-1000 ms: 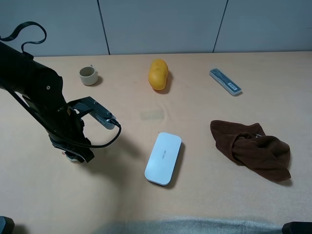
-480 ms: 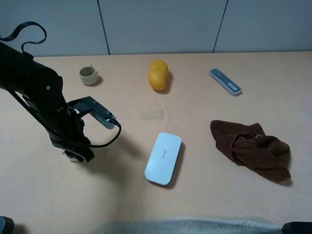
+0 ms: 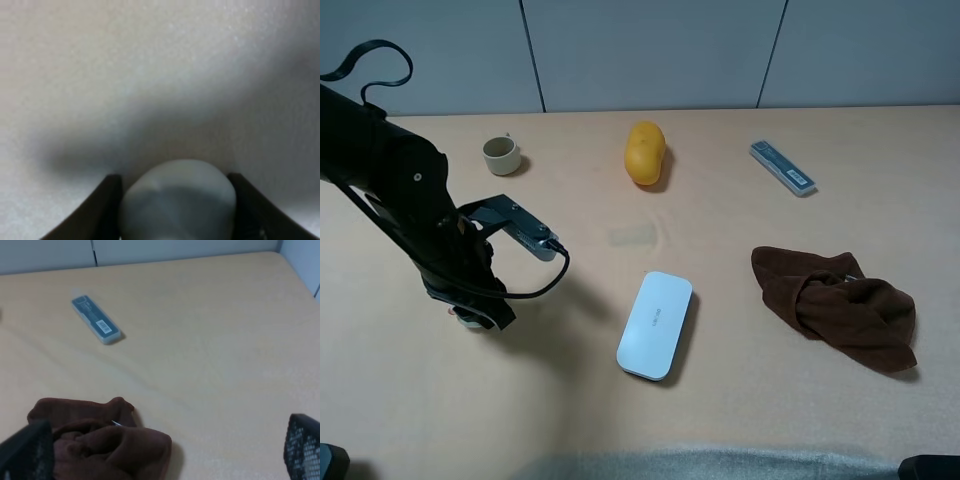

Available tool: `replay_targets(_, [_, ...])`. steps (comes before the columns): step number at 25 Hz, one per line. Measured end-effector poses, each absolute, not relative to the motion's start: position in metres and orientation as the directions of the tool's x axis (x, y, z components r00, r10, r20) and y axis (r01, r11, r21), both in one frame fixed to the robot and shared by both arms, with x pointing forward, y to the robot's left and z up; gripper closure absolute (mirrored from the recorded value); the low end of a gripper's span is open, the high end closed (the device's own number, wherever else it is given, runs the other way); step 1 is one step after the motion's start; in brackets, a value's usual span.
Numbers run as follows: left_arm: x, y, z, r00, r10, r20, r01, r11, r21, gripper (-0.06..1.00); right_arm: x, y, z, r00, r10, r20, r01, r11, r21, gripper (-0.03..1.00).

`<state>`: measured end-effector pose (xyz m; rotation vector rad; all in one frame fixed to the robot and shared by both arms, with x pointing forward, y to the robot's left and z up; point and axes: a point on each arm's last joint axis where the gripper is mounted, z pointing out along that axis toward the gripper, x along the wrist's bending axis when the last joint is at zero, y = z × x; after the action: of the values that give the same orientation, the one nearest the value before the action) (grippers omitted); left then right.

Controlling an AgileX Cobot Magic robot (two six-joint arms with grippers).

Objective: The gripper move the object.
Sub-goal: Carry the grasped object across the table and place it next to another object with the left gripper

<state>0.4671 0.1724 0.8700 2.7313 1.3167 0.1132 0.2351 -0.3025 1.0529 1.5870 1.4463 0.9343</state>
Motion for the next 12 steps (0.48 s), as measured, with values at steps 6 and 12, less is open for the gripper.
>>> replay_targets(6, [0.476, 0.168, 0.881, 0.615, 0.788, 0.017, 0.782, -0.613, 0.115, 0.5, 0.235, -0.303, 1.053, 0.083, 0.996, 0.016, 0.424, -0.049, 0.904, 0.28])
replay_targets(12, [0.486, 0.162, 0.893, 0.614, 0.789, 0.015, 0.784, -0.612, 0.1, 0.5, 0.235, -0.303, 1.053, 0.083, 0.996, 0.016, 0.424, -0.049, 0.904, 0.28])
